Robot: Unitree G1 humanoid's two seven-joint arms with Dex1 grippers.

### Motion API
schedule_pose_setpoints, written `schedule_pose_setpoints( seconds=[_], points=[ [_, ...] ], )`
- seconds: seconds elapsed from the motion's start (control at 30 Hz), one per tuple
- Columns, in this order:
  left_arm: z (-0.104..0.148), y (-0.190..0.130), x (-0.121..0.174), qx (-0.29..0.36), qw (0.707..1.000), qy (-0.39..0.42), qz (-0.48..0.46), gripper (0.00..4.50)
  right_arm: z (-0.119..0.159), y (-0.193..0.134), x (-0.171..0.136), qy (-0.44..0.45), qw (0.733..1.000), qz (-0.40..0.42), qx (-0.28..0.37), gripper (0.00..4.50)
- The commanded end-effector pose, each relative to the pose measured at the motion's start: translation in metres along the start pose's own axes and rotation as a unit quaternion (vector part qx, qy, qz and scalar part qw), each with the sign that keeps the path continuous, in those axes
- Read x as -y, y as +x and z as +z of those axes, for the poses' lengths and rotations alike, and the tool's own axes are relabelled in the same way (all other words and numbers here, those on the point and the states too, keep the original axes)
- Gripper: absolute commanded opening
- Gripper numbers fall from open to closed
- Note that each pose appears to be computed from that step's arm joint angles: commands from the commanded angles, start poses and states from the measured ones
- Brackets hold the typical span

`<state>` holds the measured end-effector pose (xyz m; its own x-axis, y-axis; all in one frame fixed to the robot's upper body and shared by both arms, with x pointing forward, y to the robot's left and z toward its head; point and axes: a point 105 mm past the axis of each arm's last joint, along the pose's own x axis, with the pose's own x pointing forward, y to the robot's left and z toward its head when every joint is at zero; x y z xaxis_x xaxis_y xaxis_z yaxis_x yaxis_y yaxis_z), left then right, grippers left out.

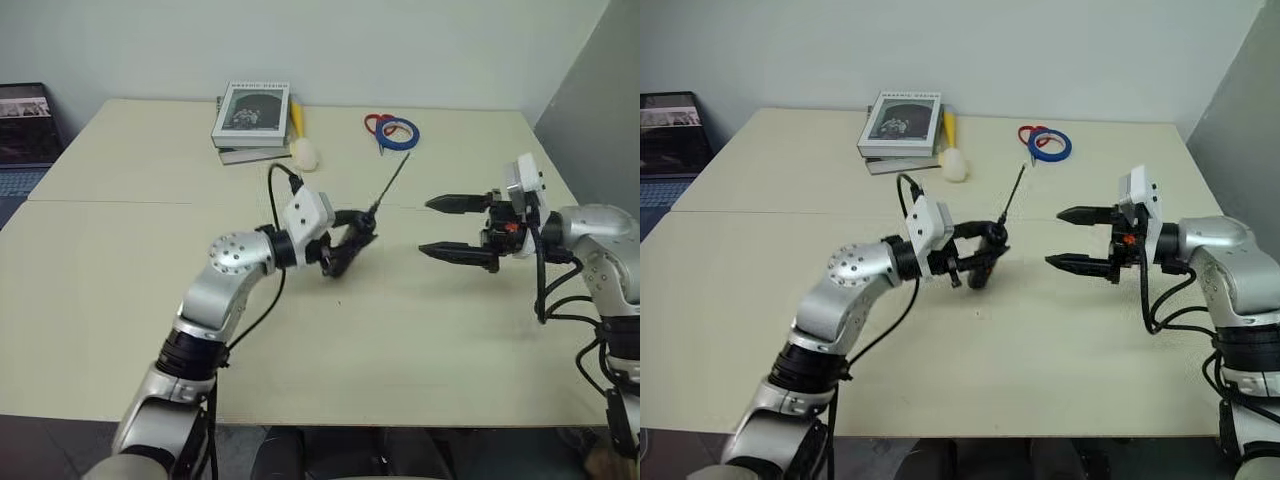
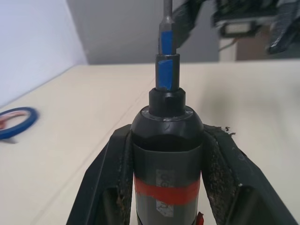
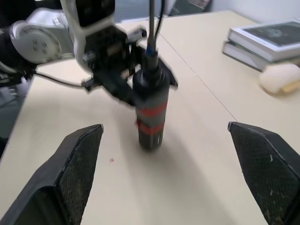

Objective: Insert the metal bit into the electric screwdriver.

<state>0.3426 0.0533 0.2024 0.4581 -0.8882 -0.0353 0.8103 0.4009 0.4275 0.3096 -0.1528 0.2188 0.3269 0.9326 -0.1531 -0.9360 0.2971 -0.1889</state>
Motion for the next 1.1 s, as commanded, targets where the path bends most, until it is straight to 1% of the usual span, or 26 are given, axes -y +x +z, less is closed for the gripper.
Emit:
schedule_pose_setpoints(
  seconds=[0.03, 0.1, 0.13, 0.23, 0.3, 0.37, 0.43, 0.5, 0.6, 0.67, 0.77, 0.87, 0.97, 1.07, 1.1],
  points=[
    [0.020, 0.003, -0.027, -0.037, 0.995, 0.086, 0.019, 1.64, 0.019, -0.011, -0.008, -0.050, 0.998, -0.031, 0.018, 4.50],
    [0.012, 0.004, -0.031, -0.080, 0.992, 0.099, 0.002, 1.64, 0.015, -0.015, -0.010, -0.059, 0.997, -0.058, 0.008, 4.50],
    [0.002, 0.005, -0.030, -0.115, 0.988, 0.103, -0.019, 1.64, 0.010, -0.018, -0.015, -0.062, 0.996, -0.067, -0.010, 4.50],
    [-0.020, 0.007, -0.024, -0.180, 0.973, 0.122, -0.073, 1.64, 0.004, -0.025, -0.029, -0.071, 0.993, -0.074, -0.063, 4.50],
    [-0.028, 0.009, -0.020, -0.199, 0.968, 0.123, -0.096, 1.64, 0.005, -0.027, -0.034, -0.081, 0.990, -0.080, -0.079, 4.50],
    [-0.037, 0.014, -0.016, -0.224, 0.956, 0.141, -0.130, 1.64, 0.011, -0.029, -0.045, -0.071, 0.992, -0.061, -0.080, 4.50],
    [-0.041, 0.017, -0.013, -0.232, 0.950, 0.139, -0.156, 1.64, 0.015, -0.031, -0.049, -0.073, 0.992, -0.059, -0.082, 4.50],
    [-0.045, 0.024, -0.011, -0.248, 0.939, 0.145, -0.188, 1.64, 0.015, -0.032, -0.055, -0.081, 0.991, -0.054, -0.097, 4.50],
    [-0.060, 0.033, -0.003, -0.290, 0.910, 0.147, -0.256, 1.64, 0.012, -0.036, -0.061, -0.076, 0.987, -0.043, -0.135, 4.50],
    [-0.070, 0.037, -0.001, -0.315, 0.894, 0.160, -0.276, 1.64, 0.010, -0.037, -0.059, -0.073, 0.985, -0.052, -0.147, 4.50],
    [-0.079, 0.043, 0.003, -0.333, 0.882, 0.158, -0.294, 1.64, 0.007, -0.042, -0.055, -0.072, 0.982, -0.060, -0.166, 4.50],
    [-0.080, 0.048, 0.004, -0.336, 0.879, 0.159, -0.300, 1.64, 0.007, -0.044, -0.056, -0.064, 0.982, -0.057, -0.169, 4.50],
    [-0.083, 0.057, 0.013, -0.333, 0.874, 0.163, -0.314, 1.64, 0.002, -0.048, -0.057, -0.063, 0.978, -0.057, -0.190, 4.50],
    [-0.086, 0.054, 0.017, -0.340, 0.863, 0.168, -0.333, 1.64, 0.003, -0.049, -0.058, -0.064, 0.978, -0.056, -0.192, 4.50],
    [-0.086, 0.053, 0.017, -0.341, 0.861, 0.171, -0.337, 1.99, 0.003, -0.049, -0.058, -0.064, 0.978, -0.056, -0.193, 4.50]
  ],
)
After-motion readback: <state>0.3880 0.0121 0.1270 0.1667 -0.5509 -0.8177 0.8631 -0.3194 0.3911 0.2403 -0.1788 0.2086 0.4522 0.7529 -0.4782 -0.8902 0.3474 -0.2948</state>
